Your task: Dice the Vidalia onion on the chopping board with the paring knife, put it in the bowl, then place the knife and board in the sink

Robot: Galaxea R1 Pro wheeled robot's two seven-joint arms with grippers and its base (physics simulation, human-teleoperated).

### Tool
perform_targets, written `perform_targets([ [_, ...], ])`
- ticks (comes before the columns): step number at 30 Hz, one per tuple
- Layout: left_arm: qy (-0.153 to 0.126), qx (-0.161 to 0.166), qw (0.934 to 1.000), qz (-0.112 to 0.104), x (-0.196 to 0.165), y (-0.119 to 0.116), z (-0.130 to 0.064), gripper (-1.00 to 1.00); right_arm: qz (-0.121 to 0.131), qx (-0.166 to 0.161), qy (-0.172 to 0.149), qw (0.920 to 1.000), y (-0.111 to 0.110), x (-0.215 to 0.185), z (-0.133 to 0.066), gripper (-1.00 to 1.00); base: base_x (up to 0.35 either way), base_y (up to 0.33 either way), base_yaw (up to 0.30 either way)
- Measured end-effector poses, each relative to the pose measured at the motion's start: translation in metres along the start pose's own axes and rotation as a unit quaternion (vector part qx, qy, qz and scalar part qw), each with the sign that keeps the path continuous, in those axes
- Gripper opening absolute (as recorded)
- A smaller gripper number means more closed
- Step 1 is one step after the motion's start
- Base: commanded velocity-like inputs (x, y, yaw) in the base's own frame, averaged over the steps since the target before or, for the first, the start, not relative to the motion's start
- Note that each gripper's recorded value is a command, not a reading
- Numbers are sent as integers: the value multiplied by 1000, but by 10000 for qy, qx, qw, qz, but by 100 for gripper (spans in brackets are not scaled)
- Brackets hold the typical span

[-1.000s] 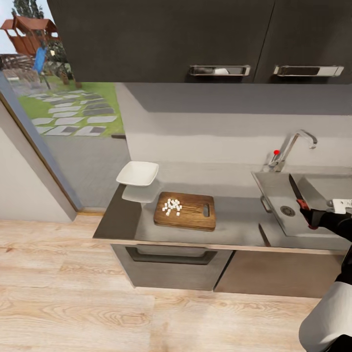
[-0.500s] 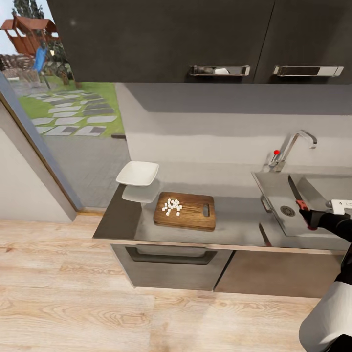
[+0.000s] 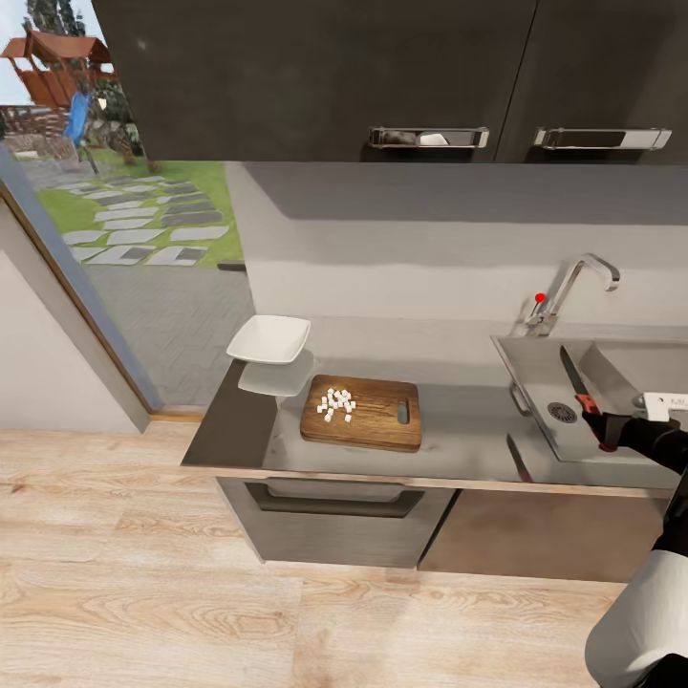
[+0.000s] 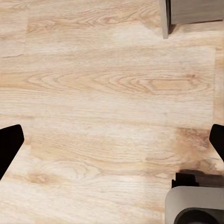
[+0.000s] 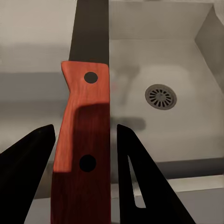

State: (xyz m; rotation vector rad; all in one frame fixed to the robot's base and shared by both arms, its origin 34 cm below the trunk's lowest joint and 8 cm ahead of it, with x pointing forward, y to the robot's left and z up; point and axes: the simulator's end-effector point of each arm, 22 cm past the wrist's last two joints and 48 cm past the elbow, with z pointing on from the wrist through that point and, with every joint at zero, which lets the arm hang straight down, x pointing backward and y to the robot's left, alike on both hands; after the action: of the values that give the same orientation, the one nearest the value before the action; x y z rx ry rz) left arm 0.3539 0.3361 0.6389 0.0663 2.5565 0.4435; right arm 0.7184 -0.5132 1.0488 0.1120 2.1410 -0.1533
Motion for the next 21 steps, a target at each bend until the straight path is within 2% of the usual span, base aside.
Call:
perform_targets([
  [2,-5,43,10000,-14,-1,-6,-1,100,12,-11,34,10000,0,3,2,-100,0,0,0],
  [7,0,398,9990,-190,-7,-60,-14,100,54,-94,135,9998,6,12,7,-100,0,0,0],
  [11,7,676,9975,-202,-7,-73,-16,100,77,-134,195,9997,8,17,10,-100,0,0,0],
  [15,13,709,9974,-149,-4,-62,-12,100,82,-143,200,9997,9,17,11,-100,28,-75,0],
  [17,10,652,9978,-109,-3,-51,-9,100,84,-144,197,9997,9,17,10,-100,175,-228,0],
  [21,9,617,9981,-81,-2,-44,-7,100,82,-152,203,9996,10,17,11,-100,215,-256,0],
])
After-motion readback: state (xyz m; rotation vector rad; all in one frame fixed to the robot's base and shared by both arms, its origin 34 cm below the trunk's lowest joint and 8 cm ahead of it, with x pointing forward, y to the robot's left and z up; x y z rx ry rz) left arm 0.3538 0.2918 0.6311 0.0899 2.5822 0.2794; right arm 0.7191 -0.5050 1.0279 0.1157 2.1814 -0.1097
